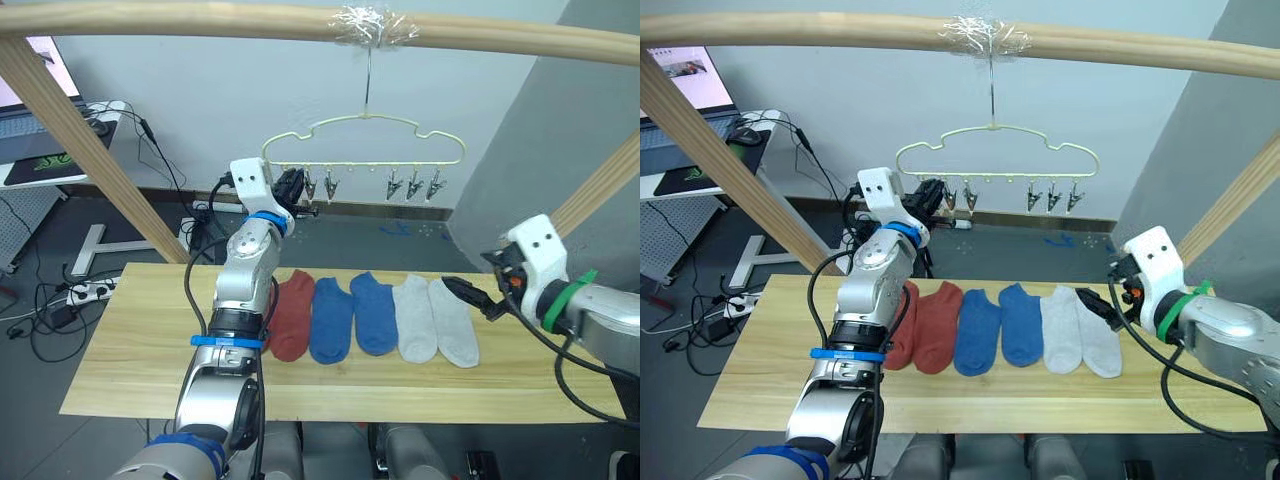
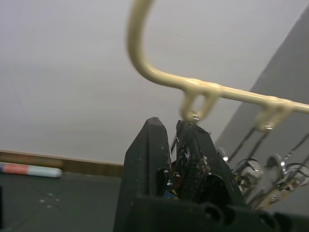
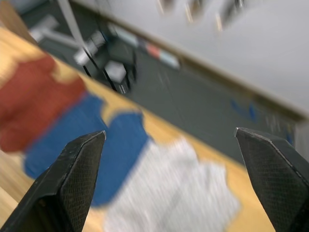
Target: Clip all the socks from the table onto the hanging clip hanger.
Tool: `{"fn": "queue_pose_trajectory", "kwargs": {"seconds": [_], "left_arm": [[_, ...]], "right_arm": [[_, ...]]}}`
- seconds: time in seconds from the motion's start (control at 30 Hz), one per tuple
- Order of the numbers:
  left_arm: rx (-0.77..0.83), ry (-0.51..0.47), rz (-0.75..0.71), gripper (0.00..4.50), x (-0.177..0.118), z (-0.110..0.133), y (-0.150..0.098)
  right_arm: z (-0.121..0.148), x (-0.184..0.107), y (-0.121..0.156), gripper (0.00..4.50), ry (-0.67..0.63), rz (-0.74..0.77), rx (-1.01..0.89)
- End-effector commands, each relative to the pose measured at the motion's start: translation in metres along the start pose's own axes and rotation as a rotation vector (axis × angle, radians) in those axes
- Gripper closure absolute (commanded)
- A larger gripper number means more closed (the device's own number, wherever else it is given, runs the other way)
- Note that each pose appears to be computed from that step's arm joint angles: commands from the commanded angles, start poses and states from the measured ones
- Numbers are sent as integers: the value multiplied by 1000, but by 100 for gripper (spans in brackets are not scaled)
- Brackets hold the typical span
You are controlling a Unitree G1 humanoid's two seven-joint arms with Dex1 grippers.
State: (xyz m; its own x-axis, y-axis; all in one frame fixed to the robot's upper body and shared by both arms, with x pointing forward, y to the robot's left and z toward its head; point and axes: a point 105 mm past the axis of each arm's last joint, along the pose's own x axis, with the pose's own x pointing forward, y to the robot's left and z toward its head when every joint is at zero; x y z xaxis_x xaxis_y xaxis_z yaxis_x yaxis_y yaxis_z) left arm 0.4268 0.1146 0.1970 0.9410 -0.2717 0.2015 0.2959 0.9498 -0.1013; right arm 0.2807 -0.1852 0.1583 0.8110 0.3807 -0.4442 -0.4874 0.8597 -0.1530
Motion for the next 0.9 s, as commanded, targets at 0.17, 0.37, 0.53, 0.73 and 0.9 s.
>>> {"fn": "queue_pose_trajectory", "kwargs": {"seconds": [0.17, 0.37, 0.53, 0.73, 0.9], "left_arm": [[-41, -44, -43, 429, 0, 23, -9], [-42, -39, -59, 429, 0, 23, -17], [-38, -37, -61, 429, 0, 24, -20], [-36, -40, -56, 429, -1, 26, -22], [-29, -39, -47, 429, -3, 27, -19]], "right_arm": [[-30, 44, -38, 0, 151, -109, -83], [-59, 75, -47, 0, 286, -24, -93], [-75, 87, -49, 0, 380, 60, -100], [-84, 102, -54, 0, 413, 96, -135], [-92, 109, -61, 0, 435, 98, -159]]}}
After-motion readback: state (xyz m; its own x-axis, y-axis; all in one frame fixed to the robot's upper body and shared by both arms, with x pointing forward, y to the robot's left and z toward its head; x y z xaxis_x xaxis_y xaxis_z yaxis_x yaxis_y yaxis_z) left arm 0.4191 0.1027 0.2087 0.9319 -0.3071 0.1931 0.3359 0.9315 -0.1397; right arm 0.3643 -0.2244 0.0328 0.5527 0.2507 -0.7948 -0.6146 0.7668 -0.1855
